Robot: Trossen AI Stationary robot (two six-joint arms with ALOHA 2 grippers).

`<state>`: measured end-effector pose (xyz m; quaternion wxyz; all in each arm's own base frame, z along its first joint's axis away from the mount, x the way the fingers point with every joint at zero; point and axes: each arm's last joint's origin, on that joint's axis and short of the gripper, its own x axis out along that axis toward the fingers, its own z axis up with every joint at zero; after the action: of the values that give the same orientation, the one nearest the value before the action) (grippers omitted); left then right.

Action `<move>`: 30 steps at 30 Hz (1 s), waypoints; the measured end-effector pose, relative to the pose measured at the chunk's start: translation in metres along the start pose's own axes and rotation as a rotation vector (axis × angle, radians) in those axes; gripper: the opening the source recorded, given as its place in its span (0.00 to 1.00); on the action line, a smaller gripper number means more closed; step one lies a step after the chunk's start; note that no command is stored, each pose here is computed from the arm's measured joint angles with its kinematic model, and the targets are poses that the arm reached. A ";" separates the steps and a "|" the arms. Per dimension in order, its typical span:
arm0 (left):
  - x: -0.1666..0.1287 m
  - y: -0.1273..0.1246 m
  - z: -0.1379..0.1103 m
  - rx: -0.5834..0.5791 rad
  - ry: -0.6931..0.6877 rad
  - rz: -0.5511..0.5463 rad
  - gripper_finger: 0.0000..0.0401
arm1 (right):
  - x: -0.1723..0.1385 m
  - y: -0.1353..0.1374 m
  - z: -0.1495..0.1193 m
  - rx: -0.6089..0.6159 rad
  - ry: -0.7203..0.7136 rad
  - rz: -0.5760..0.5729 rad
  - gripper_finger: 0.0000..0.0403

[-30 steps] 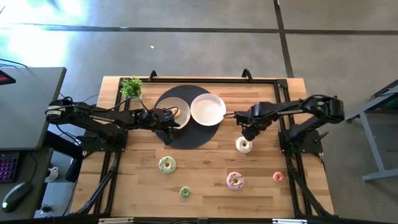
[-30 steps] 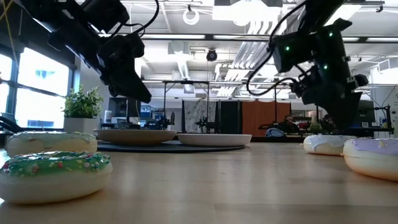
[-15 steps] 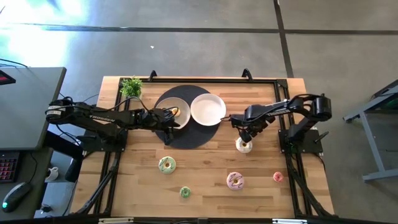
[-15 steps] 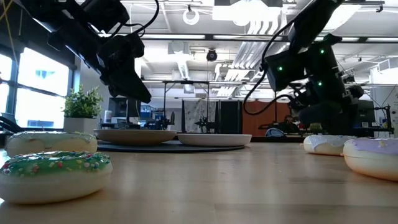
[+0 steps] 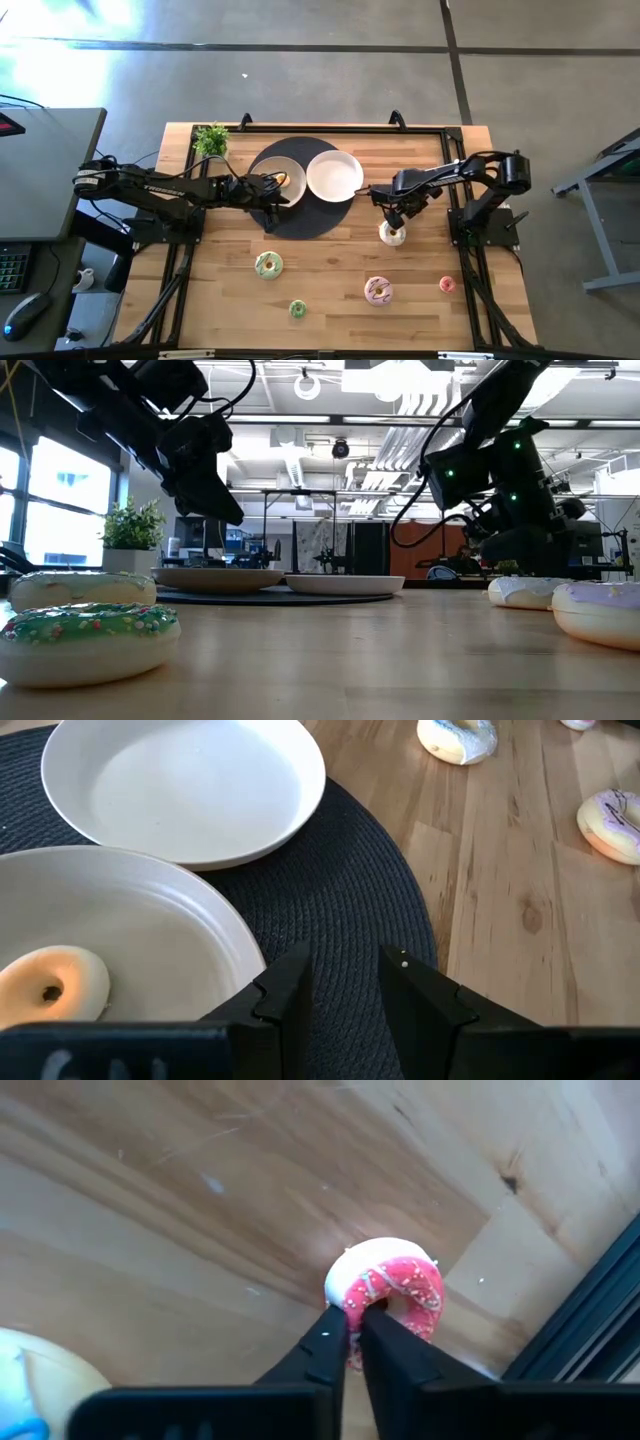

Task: Pick & Place donuts
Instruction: Put the top small pink donut on the gray plate

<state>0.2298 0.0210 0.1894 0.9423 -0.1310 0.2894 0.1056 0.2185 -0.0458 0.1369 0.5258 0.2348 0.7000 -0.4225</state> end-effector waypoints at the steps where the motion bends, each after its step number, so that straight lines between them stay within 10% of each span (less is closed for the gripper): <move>1: 0.000 0.000 0.000 0.000 0.000 0.000 0.29 | 0.000 0.000 0.000 -0.004 -0.001 -0.001 0.03; 17: 0.000 0.000 0.000 0.000 0.000 0.000 0.29 | -0.033 -0.015 -0.008 -0.010 -0.141 0.186 0.03; 30: 0.000 0.000 0.000 0.000 -0.001 -0.002 0.29 | -0.114 0.004 0.030 -0.176 -1.009 0.745 0.03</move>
<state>0.2299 0.0210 0.1895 0.9425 -0.1314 0.2887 0.1050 0.2761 -0.0551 0.2391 0.9203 0.1905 0.2692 -0.2106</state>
